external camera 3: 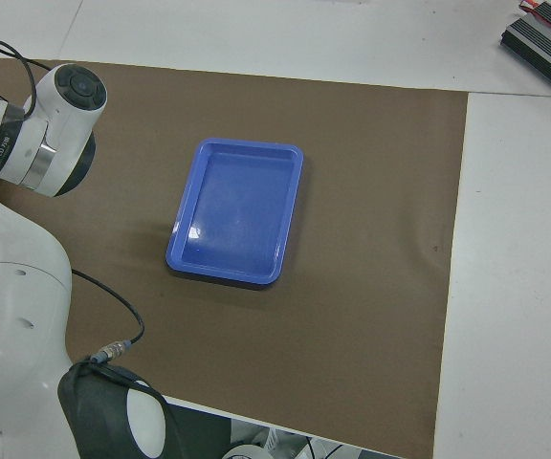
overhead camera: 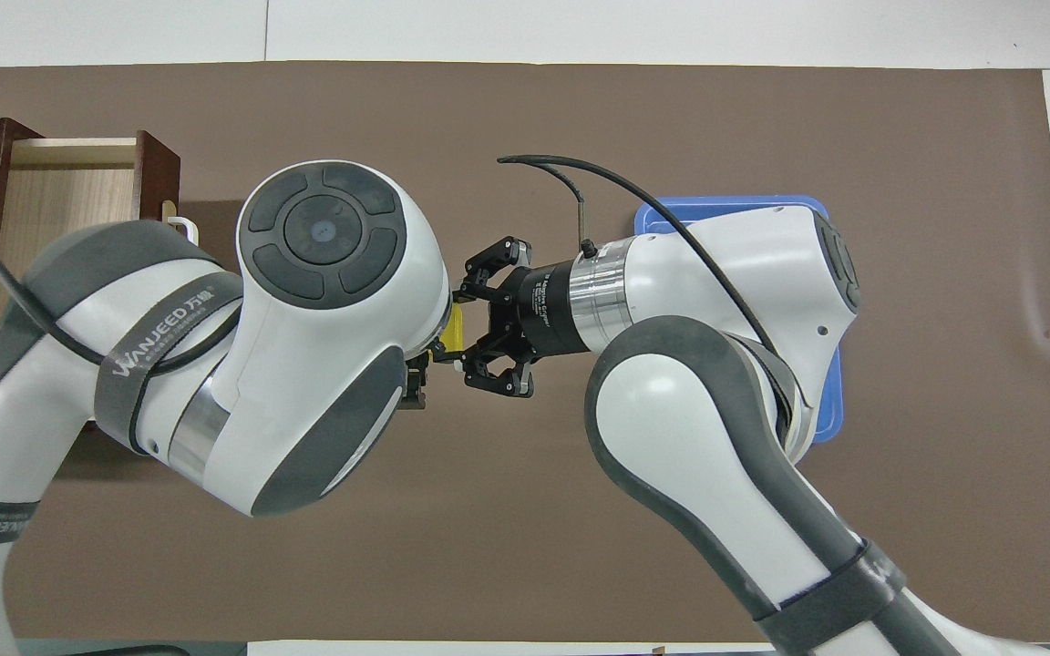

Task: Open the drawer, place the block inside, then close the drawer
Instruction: 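Grasp the yellow block with the left gripper and open the right gripper, then carry the block into the drawer with the left gripper while the right gripper withdraws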

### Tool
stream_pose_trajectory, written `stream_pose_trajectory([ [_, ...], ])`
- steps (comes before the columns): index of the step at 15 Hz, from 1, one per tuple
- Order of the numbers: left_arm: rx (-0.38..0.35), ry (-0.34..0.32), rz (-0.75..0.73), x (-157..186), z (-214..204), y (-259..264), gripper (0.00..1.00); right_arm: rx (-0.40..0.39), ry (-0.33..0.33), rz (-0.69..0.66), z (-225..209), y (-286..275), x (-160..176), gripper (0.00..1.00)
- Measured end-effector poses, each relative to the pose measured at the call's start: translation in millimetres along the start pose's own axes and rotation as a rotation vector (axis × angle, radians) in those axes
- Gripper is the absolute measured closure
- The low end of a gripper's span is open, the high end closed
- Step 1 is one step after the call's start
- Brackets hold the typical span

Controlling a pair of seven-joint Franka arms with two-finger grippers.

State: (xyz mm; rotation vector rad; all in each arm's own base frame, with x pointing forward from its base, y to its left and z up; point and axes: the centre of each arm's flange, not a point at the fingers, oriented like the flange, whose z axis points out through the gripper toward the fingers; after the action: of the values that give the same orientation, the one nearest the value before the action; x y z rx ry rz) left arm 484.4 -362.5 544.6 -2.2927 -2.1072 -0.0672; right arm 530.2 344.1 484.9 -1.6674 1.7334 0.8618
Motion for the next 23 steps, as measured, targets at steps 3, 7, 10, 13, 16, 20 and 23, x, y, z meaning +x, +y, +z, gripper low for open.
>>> stream_pose_trajectory([
  [3, -0.001, 0.001, -0.001, -1, 0, 0, 0.02, 0.000, 0.000, 0.000, 0, 0, 0, 0.45],
  [7, -0.008, -0.003, -0.004, -1, 0, 1, 0.33, 0.003, 0.000, 0.000, 0, 0, 0, 0.45],
  [10, -0.007, -0.004, -0.006, -1, 1, 2, 0.44, 0.012, 0.002, -0.010, 0, -1, 1, 0.45],
  [13, -0.007, -0.004, -0.006, -1, 1, 2, 0.44, 0.013, 0.002, -0.010, 0, -1, 1, 0.45],
  [16, -0.008, -0.004, -0.006, -1, 1, 2, 0.44, 0.013, 0.002, -0.009, 0, -1, 1, 0.45],
  [20, -0.020, -0.011, -0.018, 5, -2, 6, 0.44, 0.017, -0.001, 0.032, -2, -3, 1, 0.09],
  [23, -0.033, -0.015, -0.034, 27, -12, 15, 0.44, 0.025, -0.004, 0.052, -16, -12, 10, 0.00],
])
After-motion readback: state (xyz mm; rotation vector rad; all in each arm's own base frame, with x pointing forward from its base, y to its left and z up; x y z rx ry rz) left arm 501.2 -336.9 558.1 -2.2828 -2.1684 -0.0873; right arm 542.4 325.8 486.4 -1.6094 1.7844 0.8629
